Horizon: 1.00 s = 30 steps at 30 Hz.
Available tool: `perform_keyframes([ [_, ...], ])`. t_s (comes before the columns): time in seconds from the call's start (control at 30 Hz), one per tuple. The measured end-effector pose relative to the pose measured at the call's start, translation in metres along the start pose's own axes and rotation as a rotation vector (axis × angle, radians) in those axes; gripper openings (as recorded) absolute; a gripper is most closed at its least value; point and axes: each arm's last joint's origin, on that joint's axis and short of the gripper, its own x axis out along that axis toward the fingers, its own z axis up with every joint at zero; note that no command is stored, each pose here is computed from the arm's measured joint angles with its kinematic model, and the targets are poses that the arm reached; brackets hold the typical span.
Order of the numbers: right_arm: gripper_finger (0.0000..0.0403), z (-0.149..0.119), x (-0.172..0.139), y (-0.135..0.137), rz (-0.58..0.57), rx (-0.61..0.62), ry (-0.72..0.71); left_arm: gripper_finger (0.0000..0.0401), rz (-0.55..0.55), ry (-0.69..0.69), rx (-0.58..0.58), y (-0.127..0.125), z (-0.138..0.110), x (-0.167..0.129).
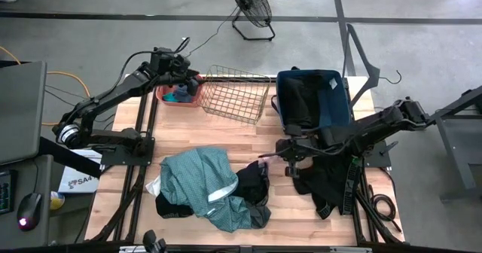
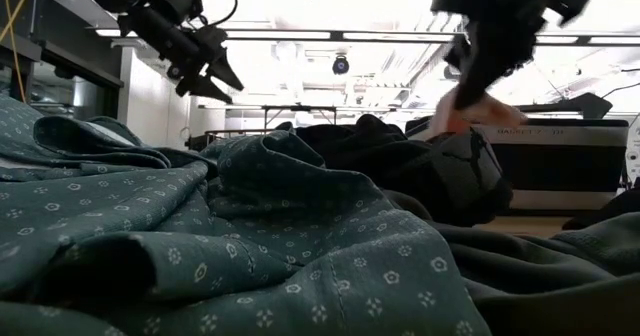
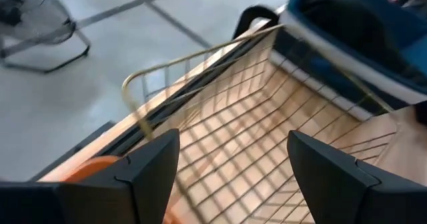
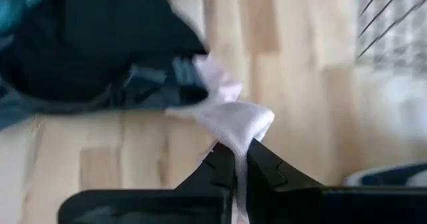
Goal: Pick & Place Cloths
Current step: Put the light pink sock into the orange bin
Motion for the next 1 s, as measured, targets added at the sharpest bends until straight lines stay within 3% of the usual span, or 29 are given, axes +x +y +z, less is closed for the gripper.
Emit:
perform_keyframes([
  [0.47,0.0004,0.067,-0.034,-0.023,-0.306,-0.096,-0.424,0.0273,-0.203,-0.2,0.267,-0.051,0.016,0.007],
  [0.73,0.0004,0.094,-0.047,-0.05,-0.395,-0.027,-0.69,0.0273,-0.282,-0.309,0.468,-0.079,0.02,0.007],
  [1.0,0.0004,0.101,-0.051,-0.082,-0.486,0.047,-0.756,0.0273,-0.329,-0.35,0.615,-0.096,0.018,0.006],
])
